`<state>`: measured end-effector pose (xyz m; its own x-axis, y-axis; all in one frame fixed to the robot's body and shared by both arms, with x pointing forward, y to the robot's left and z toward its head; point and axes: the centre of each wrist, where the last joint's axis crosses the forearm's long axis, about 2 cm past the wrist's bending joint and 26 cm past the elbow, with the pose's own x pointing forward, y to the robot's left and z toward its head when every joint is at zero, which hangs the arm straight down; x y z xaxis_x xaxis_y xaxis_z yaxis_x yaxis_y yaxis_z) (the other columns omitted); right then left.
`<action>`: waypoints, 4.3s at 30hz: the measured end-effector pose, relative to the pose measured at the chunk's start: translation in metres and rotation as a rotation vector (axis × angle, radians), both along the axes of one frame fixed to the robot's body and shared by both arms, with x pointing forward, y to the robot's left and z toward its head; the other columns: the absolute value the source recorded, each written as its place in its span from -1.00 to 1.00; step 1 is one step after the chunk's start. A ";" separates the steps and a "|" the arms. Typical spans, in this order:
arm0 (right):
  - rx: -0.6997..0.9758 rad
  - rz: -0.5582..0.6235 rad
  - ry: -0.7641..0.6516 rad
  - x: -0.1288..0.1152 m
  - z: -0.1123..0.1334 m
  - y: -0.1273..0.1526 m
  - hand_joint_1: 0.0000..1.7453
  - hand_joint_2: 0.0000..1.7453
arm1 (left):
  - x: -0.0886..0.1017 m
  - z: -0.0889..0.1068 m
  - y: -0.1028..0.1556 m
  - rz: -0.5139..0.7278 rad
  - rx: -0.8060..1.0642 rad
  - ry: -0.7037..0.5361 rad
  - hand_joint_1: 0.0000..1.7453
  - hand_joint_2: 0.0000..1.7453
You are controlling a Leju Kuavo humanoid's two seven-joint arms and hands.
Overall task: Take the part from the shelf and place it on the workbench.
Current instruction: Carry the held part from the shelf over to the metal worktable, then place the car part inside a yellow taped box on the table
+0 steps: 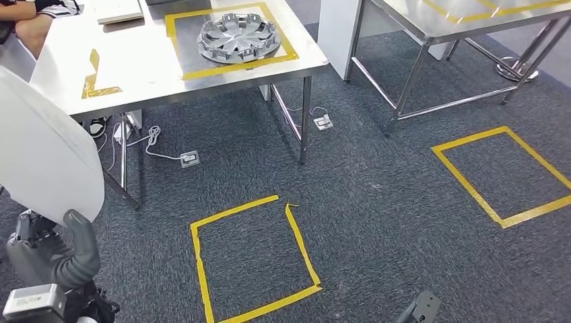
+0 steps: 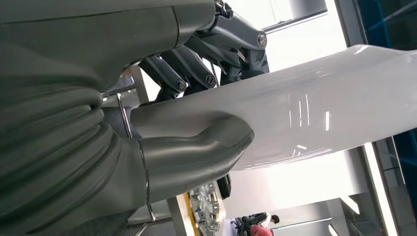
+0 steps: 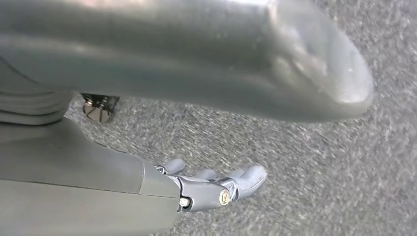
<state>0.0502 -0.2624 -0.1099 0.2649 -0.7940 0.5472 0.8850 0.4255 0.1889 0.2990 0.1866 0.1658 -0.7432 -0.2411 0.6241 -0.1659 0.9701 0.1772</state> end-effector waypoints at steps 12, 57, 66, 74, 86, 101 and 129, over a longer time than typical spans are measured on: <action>-0.015 -0.008 0.003 0.000 0.000 0.001 -1.00 -1.00 | -0.006 -0.008 0.002 0.006 0.000 0.024 1.00 1.00; 0.010 -0.001 0.011 -0.007 -0.001 0.002 -1.00 -1.00 | -0.003 -0.001 0.003 0.002 -0.011 0.007 1.00 1.00; 0.010 0.000 0.004 -0.003 0.000 0.002 -1.00 -1.00 | -0.002 0.001 0.005 0.005 -0.006 -0.003 1.00 1.00; 0.016 0.001 0.000 -0.002 0.000 0.004 -1.00 -1.00 | -0.003 -0.003 0.009 0.014 0.001 0.011 1.00 1.00; 0.031 -0.015 0.004 -0.005 0.000 0.003 -1.00 -1.00 | 0.000 -0.004 0.012 0.023 0.047 0.007 1.00 1.00; 0.054 0.000 -0.022 -0.005 0.000 0.009 -1.00 -1.00 | 0.011 -0.036 0.002 0.175 0.532 -0.058 1.00 1.00; 0.068 0.023 -0.023 -0.007 0.000 0.011 -1.00 -1.00 | 0.066 -0.078 0.102 0.654 1.103 0.362 1.00 1.00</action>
<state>0.0436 -0.2514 -0.1099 0.2718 -0.8235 0.4980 0.8703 0.4312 0.2381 0.3651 0.2891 0.0875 -0.1326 -0.9911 0.0094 -0.3205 0.0518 0.9458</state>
